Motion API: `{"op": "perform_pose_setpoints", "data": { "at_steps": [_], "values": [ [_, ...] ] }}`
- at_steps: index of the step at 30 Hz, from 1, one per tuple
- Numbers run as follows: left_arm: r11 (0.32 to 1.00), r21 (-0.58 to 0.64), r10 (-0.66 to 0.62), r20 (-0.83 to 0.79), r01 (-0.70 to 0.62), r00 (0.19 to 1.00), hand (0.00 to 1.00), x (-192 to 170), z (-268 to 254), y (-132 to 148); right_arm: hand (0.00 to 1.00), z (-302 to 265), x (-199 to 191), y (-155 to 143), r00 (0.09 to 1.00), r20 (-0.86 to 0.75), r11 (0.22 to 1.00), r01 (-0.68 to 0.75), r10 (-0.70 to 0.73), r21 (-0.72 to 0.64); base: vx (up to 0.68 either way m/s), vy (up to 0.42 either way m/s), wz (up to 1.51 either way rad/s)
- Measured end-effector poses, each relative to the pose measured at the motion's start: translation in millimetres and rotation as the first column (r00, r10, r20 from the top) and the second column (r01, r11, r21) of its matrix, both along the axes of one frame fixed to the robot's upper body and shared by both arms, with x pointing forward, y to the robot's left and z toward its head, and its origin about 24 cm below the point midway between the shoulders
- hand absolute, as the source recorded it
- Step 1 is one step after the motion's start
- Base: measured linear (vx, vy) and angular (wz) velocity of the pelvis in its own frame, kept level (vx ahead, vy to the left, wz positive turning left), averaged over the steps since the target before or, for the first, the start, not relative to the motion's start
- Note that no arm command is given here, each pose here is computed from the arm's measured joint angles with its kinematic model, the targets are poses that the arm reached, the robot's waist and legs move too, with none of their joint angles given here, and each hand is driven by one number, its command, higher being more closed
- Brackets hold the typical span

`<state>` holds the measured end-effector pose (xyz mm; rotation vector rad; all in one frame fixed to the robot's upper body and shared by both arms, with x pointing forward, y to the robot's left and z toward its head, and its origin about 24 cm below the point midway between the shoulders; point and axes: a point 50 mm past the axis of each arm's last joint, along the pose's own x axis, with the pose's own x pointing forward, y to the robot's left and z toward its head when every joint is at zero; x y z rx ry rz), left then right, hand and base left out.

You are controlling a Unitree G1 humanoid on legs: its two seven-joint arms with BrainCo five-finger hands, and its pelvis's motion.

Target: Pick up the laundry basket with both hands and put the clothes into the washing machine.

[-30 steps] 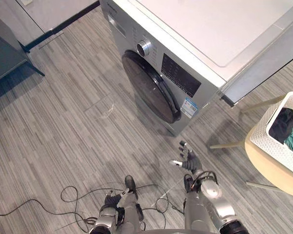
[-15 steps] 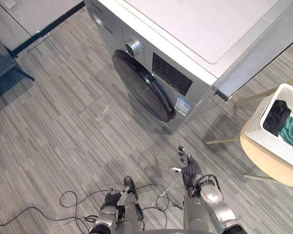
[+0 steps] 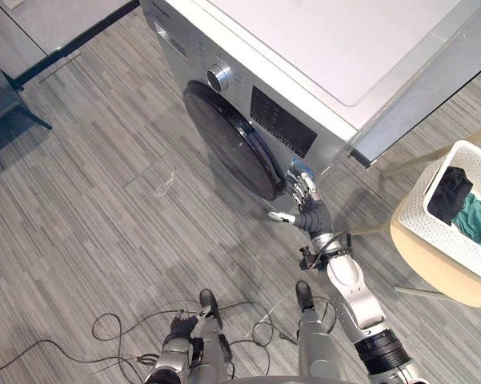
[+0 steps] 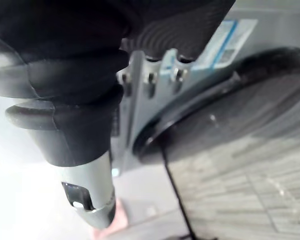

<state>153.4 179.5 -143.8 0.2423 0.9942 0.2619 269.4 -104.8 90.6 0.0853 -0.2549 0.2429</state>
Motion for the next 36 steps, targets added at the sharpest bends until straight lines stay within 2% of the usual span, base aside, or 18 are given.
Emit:
{"op": "perform_pose_setpoints", "data": {
  "at_steps": [8, 19, 26, 30, 33, 36],
  "values": [
    [1.0, 0.011, 0.019, 0.004, -0.019, 1.0, 0.0, 0.0, 0.4, 1.7, 0.0, 19.9, 25.2, -4.9, 0.996, 0.059, 0.997, 0.075, -0.073, -0.03, 0.0, -0.006, 0.05],
    [0.997, -0.007, 0.077, 0.071, -0.076, 0.995, 0.0, 12.2, 7.9, 3.8, 0.0, 16.9, 90.3, -21.3, 0.969, -0.088, 0.962, 0.215, -0.232, -0.171, 0.01, -0.014, 0.15],
    [0.995, -0.005, 0.099, 0.119, -0.099, 0.988, 0.0, 18.8, 13.1, 6.1, 0.0, 21.4, 111.6, -38.9, 0.932, -0.146, 0.935, 0.304, -0.332, -0.185, -0.02, -0.008, 0.14],
    [0.997, -0.026, 0.076, 0.174, -0.073, 0.982, 0.0, 33.0, 19.9, -2.8, 0.0, 36.6, 126.9, -53.2, 0.905, -0.154, 0.905, 0.359, -0.398, -0.229, -0.03, 0.003, 0.16],
    [0.996, -0.038, 0.084, 0.196, -0.078, 0.977, 0.0, 37.4, 23.2, -4.2, 0.0, 38.7, 128.5, -53.7, 0.908, -0.146, 0.902, 0.35, -0.393, -0.251, 0.0, 0.0, 0.06],
    [0.995, -0.038, 0.102, 0.195, -0.096, 0.975, 0.0, 37.2, 23.1, -4.8, 0.0, 32.1, 126.5, -36.0, 0.922, -0.162, 0.918, 0.308, -0.353, -0.249, 0.01, 0.0, 0.01]
  ]
}}
